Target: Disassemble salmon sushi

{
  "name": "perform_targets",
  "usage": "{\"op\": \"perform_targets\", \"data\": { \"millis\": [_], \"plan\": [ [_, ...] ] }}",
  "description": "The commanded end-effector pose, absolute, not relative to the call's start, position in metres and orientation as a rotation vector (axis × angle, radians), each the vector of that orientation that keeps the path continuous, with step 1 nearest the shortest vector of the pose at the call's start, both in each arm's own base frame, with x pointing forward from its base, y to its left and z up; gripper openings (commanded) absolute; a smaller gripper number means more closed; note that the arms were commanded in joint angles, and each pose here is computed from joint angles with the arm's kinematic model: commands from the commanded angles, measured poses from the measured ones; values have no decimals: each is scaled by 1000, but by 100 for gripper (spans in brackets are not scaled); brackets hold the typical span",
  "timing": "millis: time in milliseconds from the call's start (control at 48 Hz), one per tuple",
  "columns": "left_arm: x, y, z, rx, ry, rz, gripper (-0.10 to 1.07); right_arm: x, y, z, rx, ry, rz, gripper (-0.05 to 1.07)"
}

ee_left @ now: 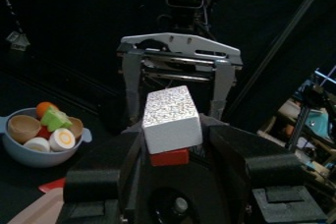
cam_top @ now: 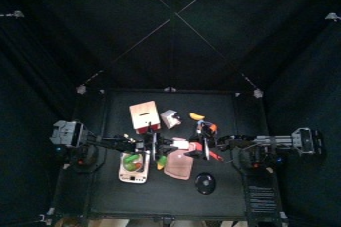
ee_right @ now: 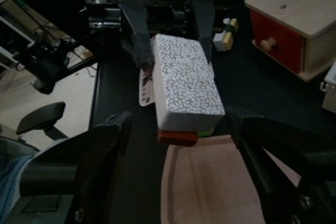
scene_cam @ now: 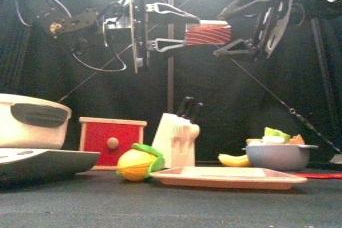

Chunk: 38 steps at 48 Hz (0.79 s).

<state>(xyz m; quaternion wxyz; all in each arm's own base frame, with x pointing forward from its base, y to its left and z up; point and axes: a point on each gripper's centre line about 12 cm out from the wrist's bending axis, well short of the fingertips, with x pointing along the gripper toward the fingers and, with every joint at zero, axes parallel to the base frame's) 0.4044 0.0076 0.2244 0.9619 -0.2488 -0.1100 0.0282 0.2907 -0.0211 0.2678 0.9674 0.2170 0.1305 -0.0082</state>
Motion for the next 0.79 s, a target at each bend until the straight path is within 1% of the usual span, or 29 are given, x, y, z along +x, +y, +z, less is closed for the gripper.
{"op": "perform_targets", "data": {
  "millis": [0, 250, 771],
  "plan": [
    [407, 9, 239, -501, -287, 47, 65, 291, -23, 281, 438, 219, -9, 103],
    [406, 11, 243, -497, -323, 46, 65, 291, -24, 282, 438, 215, -7, 103],
    [407, 13, 244, -491, -327, 48, 65, 291, -24, 283, 445, 210, -10, 102]
  ]
}}
